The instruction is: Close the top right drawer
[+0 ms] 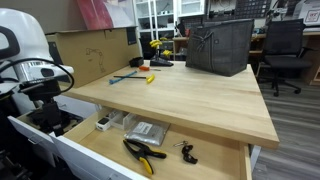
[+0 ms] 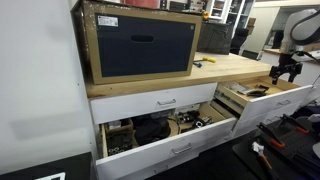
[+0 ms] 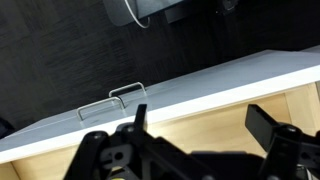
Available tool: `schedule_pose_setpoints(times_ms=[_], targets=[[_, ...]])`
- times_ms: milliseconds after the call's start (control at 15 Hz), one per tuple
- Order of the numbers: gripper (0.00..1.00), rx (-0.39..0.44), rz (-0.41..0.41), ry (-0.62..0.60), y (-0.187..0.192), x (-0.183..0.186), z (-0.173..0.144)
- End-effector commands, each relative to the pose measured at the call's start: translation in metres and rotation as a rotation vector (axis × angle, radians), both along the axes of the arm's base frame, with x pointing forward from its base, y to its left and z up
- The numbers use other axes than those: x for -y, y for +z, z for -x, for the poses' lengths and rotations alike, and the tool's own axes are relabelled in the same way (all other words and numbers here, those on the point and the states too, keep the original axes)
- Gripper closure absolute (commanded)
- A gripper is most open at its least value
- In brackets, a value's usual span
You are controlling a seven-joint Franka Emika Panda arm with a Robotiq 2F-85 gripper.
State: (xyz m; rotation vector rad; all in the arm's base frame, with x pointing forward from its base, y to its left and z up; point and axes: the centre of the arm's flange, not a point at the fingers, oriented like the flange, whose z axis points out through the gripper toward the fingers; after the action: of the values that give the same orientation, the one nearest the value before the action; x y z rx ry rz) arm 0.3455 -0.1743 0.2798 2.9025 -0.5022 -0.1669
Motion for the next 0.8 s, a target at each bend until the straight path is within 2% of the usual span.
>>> schedule_pose_setpoints(times_ms=[0, 533, 667, 733], targets=[[0.26, -0.011, 0.035, 0.041, -0.018, 0.006, 0.006], [0.88, -0.036, 0.070, 0.113, -0.039, 0.006, 0.014], [0.99, -0.026, 0.082, 0.135, -0.044, 0.005, 0.015], [1.00, -0.020, 0.091, 0.144, -0.047, 0.004, 0.017]])
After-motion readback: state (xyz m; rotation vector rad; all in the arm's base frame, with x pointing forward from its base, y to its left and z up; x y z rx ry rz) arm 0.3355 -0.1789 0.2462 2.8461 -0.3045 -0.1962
